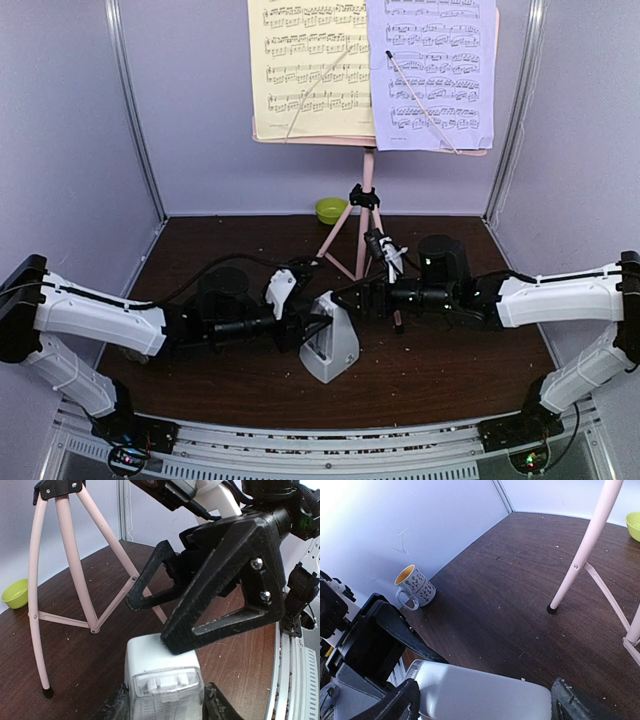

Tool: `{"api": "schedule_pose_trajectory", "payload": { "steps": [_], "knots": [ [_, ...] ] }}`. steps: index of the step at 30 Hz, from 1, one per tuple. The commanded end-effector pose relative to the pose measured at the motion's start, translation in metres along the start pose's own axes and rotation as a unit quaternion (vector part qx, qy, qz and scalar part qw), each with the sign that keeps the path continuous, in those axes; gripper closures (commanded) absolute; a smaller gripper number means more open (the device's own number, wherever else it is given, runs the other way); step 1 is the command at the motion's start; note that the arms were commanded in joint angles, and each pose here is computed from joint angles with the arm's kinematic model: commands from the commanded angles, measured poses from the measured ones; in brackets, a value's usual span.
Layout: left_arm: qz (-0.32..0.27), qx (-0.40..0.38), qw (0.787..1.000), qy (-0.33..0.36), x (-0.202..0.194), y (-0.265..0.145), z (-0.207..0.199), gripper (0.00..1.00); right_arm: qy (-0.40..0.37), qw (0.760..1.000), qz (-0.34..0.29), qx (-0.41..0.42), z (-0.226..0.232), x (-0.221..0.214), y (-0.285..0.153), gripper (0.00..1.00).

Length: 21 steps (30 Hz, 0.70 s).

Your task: Set up the instrument practice props

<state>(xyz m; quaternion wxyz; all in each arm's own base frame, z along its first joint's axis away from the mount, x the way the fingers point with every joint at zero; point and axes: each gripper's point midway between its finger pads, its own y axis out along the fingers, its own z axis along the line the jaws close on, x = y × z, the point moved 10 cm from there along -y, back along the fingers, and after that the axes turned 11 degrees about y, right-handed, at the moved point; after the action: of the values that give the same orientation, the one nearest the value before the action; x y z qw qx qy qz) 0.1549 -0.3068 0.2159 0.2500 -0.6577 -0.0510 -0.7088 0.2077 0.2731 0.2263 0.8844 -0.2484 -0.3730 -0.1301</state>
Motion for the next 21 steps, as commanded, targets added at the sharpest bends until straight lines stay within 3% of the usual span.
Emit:
{"api": "schedule_pose_trajectory", "payload": {
  "steps": [1, 8, 14, 21],
  "knots": [
    [-0.061, -0.011, 0.998, 0.03, 0.014, -0.018, -0.003, 0.75, -0.007, 0.975, 0.133, -0.179, -0.067, -0.067, 0.003, 0.1],
    [-0.059, 0.0, 0.998, 0.038, 0.004, -0.032, -0.002, 0.76, -0.009, 0.97, 0.139, -0.198, -0.078, -0.07, 0.001, 0.12],
    [-0.018, 0.063, 0.998, -0.021, -0.012, -0.049, 0.024, 0.77, -0.008, 0.978, 0.125, -0.164, -0.064, -0.059, -0.002, 0.12],
    [0.117, 0.146, 0.977, -0.107, -0.045, -0.052, 0.075, 0.76, -0.02, 0.989, 0.097, -0.107, -0.033, -0.035, -0.002, 0.12]
  ]
}}
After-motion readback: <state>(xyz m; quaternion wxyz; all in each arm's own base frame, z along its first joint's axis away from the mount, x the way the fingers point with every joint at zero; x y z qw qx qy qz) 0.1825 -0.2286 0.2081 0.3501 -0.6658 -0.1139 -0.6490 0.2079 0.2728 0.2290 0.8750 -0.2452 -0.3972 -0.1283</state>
